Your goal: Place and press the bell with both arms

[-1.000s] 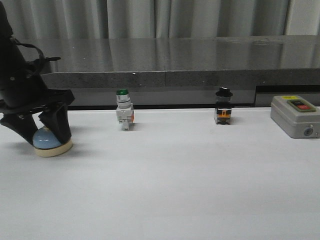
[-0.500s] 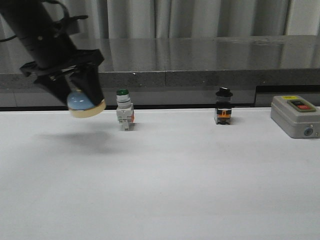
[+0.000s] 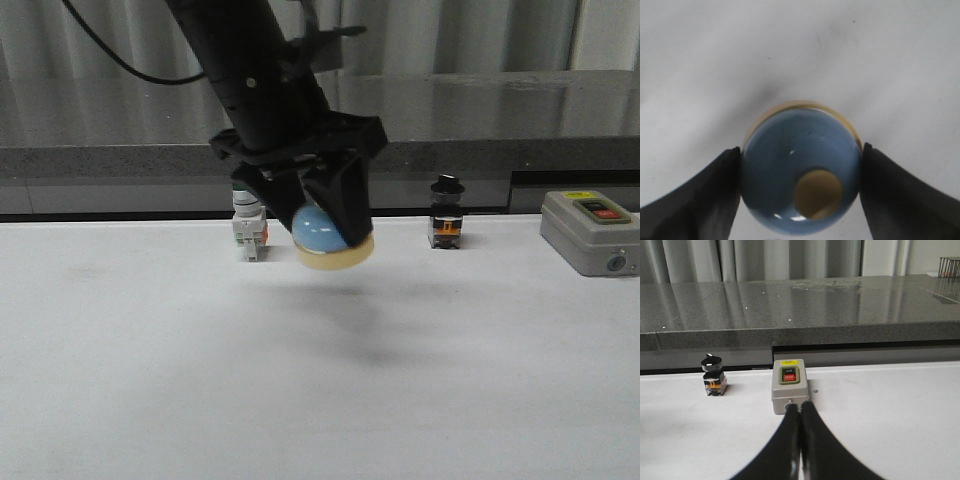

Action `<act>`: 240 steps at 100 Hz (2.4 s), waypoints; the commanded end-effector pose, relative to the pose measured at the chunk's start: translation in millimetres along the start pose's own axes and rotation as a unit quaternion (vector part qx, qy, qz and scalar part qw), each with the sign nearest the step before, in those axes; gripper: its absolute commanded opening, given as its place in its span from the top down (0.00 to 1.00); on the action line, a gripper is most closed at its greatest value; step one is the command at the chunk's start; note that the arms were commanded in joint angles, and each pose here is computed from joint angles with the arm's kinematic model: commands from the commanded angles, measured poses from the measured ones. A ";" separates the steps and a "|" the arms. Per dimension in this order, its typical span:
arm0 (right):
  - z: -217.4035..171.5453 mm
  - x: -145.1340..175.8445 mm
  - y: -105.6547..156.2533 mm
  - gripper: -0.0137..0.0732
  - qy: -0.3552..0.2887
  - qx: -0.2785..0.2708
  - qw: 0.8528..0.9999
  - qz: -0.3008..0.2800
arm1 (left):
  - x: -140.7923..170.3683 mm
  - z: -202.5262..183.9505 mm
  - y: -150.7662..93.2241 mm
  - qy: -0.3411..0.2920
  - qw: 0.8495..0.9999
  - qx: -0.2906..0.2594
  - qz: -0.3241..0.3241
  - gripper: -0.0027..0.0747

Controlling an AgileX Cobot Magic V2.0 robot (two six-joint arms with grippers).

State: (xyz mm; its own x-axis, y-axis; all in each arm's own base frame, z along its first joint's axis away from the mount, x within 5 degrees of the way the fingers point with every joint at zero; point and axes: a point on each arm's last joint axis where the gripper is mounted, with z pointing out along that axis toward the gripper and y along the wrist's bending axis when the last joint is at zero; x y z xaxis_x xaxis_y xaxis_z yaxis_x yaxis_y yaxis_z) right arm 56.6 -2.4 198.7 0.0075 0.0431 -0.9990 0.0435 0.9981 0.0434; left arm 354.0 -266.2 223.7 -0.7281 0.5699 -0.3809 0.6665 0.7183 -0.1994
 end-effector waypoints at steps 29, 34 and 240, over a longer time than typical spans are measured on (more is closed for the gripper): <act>-2.0 -12.9 0.1 0.91 -0.053 0.001 0.999 -0.004 | -10.9 9.1 -17.8 -0.018 1.000 0.010 0.018 0.53; -2.0 -12.9 0.1 0.91 -0.053 0.001 0.999 -0.004 | -10.9 9.4 -17.7 -0.018 1.000 0.010 0.018 0.50; -2.0 -12.9 0.1 0.91 -0.053 0.001 0.999 -0.004 | 165.9 -219.7 93.4 -0.328 0.885 -0.219 -0.249 0.99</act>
State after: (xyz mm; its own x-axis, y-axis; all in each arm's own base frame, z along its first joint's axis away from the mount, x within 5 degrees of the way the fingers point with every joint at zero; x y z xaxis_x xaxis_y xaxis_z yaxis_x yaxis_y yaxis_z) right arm 56.6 -2.4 198.7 0.0075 0.0431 -0.9990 0.0435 0.9981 0.0434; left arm 275.3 -19.3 318.6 -0.6932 -0.0753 -0.7168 0.0689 0.9830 -0.1699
